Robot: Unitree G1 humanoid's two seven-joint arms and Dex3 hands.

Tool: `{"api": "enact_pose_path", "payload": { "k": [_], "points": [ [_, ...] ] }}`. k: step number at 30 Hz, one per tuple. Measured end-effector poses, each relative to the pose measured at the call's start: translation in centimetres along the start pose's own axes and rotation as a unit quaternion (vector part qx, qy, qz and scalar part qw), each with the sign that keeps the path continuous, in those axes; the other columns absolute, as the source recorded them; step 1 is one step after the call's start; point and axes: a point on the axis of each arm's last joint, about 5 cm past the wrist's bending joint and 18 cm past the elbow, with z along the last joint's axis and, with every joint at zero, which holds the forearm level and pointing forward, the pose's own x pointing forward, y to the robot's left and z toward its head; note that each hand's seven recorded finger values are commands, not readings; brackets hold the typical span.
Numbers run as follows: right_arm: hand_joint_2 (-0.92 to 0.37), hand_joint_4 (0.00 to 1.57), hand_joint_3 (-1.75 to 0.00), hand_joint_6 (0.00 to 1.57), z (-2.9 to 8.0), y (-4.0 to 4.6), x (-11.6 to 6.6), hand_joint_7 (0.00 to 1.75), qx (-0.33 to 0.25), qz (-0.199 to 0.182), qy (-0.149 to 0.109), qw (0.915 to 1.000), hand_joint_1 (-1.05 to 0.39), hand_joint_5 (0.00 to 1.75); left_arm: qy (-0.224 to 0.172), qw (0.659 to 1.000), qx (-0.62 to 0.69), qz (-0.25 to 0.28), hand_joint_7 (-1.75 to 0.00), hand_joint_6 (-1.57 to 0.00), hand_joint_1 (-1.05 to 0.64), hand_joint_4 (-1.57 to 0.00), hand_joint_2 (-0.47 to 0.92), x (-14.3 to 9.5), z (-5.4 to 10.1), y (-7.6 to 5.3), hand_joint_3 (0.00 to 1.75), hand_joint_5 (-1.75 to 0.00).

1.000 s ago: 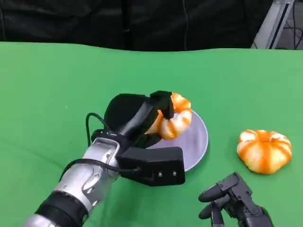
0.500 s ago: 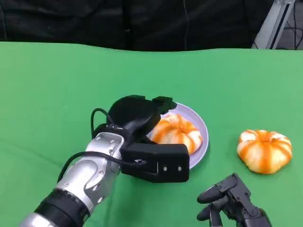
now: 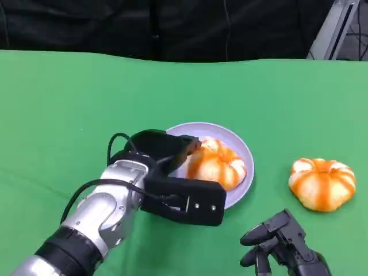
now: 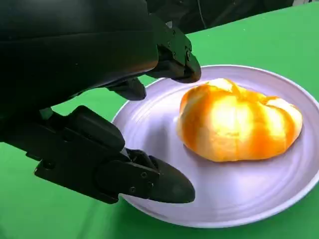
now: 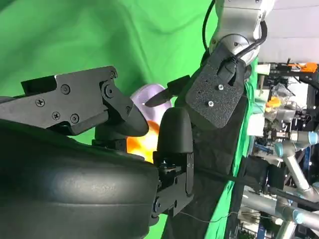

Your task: Grasp the bread from the table and place it into the plate.

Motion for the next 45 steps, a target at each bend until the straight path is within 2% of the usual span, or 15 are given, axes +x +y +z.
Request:
{"api": "enact_pose_path", "payload": {
  "k": [10, 17, 21, 25, 28, 30, 35, 40, 42, 45],
  "points": [
    [-0.92, 0.2, -1.0, 0.09, 0.0, 0.0, 0.0, 1.75, -0.001, -0.003, 0.0, 1.0, -0.03, 1.75, 0.0, 1.0, 0.003, -0.001, -0.09, -0.21, -0.86, -0.12, 0.92, 0.0, 0.0, 0.0, 0.28, -0.48],
    [-0.92, 0.21, -0.99, 0.09, 0.0, 0.01, 0.0, 1.75, -0.005, -0.006, -0.001, 1.0, -0.03, 1.75, -0.004, 1.0, 0.004, 0.019, -0.07, -0.2, -0.83, -0.14, 0.92, -0.4, -0.4, 0.8, 0.27, -0.5],
    [-0.92, 0.21, -1.0, 0.09, 0.0, 0.02, 0.0, 1.75, -0.005, -0.007, -0.001, 1.0, -0.03, 1.75, -0.036, 0.995, -0.042, 0.082, -0.06, -0.2, -0.81, -0.12, 0.92, -3.0, -2.1, 1.5, 0.29, -0.61],
    [-0.92, 0.21, -0.99, 0.09, 0.0, 0.03, 0.1, 1.75, -0.006, -0.007, -0.002, 1.0, -0.02, 1.75, -0.034, 0.989, -0.084, 0.121, -0.07, -0.23, -0.78, -0.14, 0.92, -5.3, -4.3, 1.7, 0.3, -0.72],
    [-0.92, 0.21, -1.01, 0.09, 0.0, 0.05, 0.1, 1.75, -0.005, -0.006, -0.003, 1.0, -0.02, 1.75, -0.042, 0.983, -0.122, 0.132, -0.08, -0.28, -0.74, -0.19, 0.92, -6.4, -5.2, 1.0, 0.29, -0.75],
    [-0.92, 0.21, -1.01, 0.09, 0.0, 0.04, 0.2, 1.75, -0.002, -0.005, -0.003, 1.0, -0.02, 1.75, -0.056, 0.972, -0.164, 0.156, -0.1, -0.33, -0.71, -0.25, 0.92, -7.5, -5.6, 0.3, 0.27, -0.74],
    [-0.92, 0.22, -0.96, 0.09, 0.0, -0.12, 0.2, 1.75, -0.004, -0.006, -0.004, 1.0, -0.05, 1.75, -0.087, 0.921, -0.293, 0.239, -0.14, -0.55, -0.53, -0.49, 0.92, -9.8, -6.4, -2.0, 0.22, -0.74],
    [-0.92, 0.22, -0.99, 0.1, 0.0, -0.24, 0.3, 1.75, -0.006, -0.005, -0.005, 1.0, -0.02, 1.75, -0.102, 0.866, -0.371, 0.319, -0.34, -0.97, -0.24, -0.78, 0.92, -11.1, -7.1, -4.2, 0.29, -1.0],
    [-0.92, 0.23, -0.99, 0.1, 0.0, -0.24, 0.3, 1.75, -0.006, -0.005, -0.005, 1.0, -0.03, 1.75, -0.102, 0.833, -0.416, 0.35, -0.37, -1.01, -0.22, -0.8, 0.91, -11.7, -7.5, -5.3, 0.32, -1.05],
    [-0.92, 0.23, -0.99, 0.1, 0.0, -0.25, 0.2, 1.75, -0.006, -0.005, -0.004, 1.0, -0.03, 1.75, -0.092, 0.802, -0.458, 0.371, -0.75, -0.93, -0.16, -0.82, 0.69, -12.4, -7.7, -6.6, 0.81, -1.27]
  ]
}}
